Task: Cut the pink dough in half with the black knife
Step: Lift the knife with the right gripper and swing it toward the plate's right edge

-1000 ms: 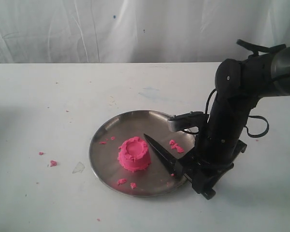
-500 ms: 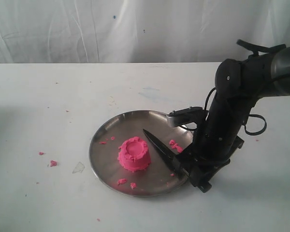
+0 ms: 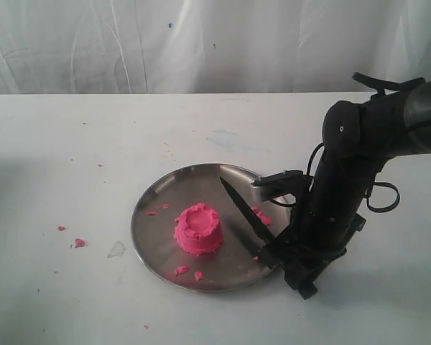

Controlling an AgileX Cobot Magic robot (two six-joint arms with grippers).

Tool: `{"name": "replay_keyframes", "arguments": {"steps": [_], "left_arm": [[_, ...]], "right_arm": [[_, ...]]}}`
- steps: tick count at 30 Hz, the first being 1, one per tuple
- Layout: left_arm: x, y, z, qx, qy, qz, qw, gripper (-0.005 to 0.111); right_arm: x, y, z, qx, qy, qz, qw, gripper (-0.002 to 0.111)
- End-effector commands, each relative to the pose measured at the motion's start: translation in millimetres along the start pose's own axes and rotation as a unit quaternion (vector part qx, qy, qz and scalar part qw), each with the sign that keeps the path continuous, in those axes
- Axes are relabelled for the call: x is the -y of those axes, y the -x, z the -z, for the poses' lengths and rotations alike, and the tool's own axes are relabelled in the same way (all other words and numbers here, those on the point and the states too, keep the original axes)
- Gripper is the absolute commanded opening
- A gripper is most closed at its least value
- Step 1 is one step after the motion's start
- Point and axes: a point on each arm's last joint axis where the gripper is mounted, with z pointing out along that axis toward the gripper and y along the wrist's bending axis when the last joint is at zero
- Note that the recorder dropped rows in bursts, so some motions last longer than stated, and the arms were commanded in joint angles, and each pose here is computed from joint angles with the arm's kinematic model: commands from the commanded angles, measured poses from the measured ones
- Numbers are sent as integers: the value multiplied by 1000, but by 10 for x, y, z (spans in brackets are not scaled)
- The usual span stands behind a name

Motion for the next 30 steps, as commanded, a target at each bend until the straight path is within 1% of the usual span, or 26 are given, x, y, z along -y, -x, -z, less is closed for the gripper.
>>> {"name": "replay_keyframes", "arguments": {"steps": [1,10,15,21,23,30], "left_arm": [[3,3,2,3,-2,6,1000,0],[3,3,2,3,-2,6,1000,0],[3,3,2,3,-2,6,1000,0],[3,3,2,3,-2,6,1000,0],[3,3,2,3,-2,6,1000,0],[3,3,2,3,-2,6,1000,0]], "right_arm": [[9,33,18,28,-10,5,1000,12],[6,30,29,29,-10,5,1000,22],[-11,21,94,38,-12,7,999,23],[-47,2,234,59,-16,12,998,27],[-50,12,266,73,-19,13,997,27],[-47,19,266,76,-21,13,997,27]]}}
